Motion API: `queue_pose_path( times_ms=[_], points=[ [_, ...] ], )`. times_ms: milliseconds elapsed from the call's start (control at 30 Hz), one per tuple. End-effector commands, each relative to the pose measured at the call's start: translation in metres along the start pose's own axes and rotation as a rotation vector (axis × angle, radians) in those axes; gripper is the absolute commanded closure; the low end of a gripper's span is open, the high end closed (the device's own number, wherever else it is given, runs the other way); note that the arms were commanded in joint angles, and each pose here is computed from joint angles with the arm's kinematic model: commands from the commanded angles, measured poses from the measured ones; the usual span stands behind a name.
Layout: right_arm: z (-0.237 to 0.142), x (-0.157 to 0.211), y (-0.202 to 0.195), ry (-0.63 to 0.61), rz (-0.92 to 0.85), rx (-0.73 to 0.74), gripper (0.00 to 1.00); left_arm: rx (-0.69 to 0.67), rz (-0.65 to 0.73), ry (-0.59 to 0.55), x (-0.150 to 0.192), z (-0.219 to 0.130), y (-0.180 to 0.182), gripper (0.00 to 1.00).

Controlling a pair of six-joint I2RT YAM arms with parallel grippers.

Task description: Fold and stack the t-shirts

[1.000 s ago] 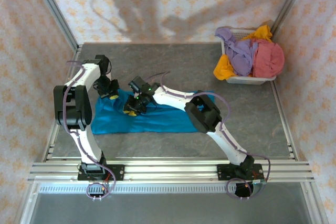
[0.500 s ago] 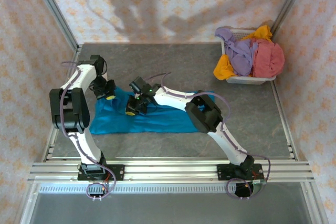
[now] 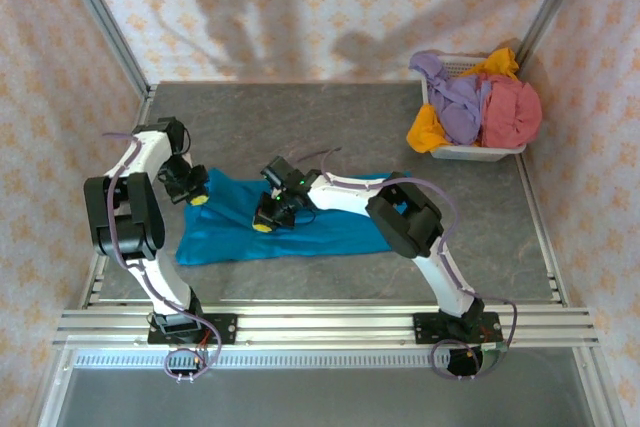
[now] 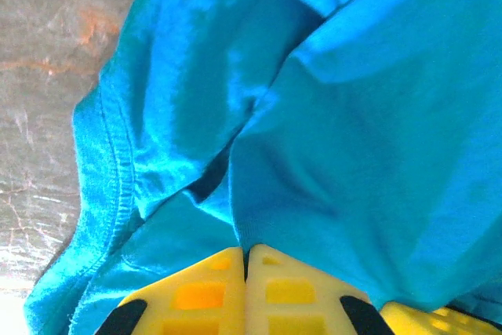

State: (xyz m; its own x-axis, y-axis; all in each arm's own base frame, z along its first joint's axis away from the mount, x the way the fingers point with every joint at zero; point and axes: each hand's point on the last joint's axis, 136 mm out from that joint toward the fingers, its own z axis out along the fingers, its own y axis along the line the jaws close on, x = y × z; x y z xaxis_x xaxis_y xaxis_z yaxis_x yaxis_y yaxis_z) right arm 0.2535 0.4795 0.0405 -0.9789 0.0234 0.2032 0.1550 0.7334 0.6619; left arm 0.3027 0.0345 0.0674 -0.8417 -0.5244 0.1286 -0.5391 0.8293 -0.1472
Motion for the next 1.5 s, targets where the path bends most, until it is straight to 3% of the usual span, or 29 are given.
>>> queue_pose_path(
  times_ms=[0,300,467,700,1000,1200,1300,1333,1400,1467],
  points=[
    [-0.015,0.004,0.018,-0.012,-0.027,-0.032,1.00,-0.030,-0.005,0.017,0.021,-0.008,0.013,1.00],
    [-0.014,0.004,0.018,-0.008,-0.031,-0.033,1.00,0.050,-0.019,-0.028,0.050,-0.026,0.008,1.00],
    [-0.019,0.004,0.021,-0.019,-0.049,-0.030,1.00,0.024,-0.015,-0.040,0.063,-0.043,0.014,1.00],
    [-0.028,0.010,0.026,-0.008,-0.071,-0.034,1.00,-0.066,-0.030,0.031,0.089,-0.025,0.038,1.00],
    [-0.025,0.011,0.020,0.008,-0.067,-0.020,1.00,-0.062,-0.060,0.036,0.116,-0.017,0.044,1.00],
    [-0.027,0.012,0.015,0.005,-0.076,0.010,1.00,-0.045,-0.071,0.099,0.129,0.002,0.045,1.00],
    [-0.028,0.017,0.012,0.036,-0.076,0.023,1.00,-0.063,-0.072,0.126,0.131,0.007,0.048,0.91],
    [-0.028,0.020,0.012,0.056,-0.080,0.026,0.96,-0.067,-0.074,0.130,0.131,0.008,0.049,0.84],
    [-0.033,0.026,0.014,0.080,-0.101,0.026,0.71,-0.082,-0.072,0.129,0.130,0.006,0.051,0.74],
    [-0.046,0.028,0.017,0.054,-0.131,0.029,0.62,-0.092,-0.069,0.131,0.130,0.002,0.052,0.69]
  ],
)
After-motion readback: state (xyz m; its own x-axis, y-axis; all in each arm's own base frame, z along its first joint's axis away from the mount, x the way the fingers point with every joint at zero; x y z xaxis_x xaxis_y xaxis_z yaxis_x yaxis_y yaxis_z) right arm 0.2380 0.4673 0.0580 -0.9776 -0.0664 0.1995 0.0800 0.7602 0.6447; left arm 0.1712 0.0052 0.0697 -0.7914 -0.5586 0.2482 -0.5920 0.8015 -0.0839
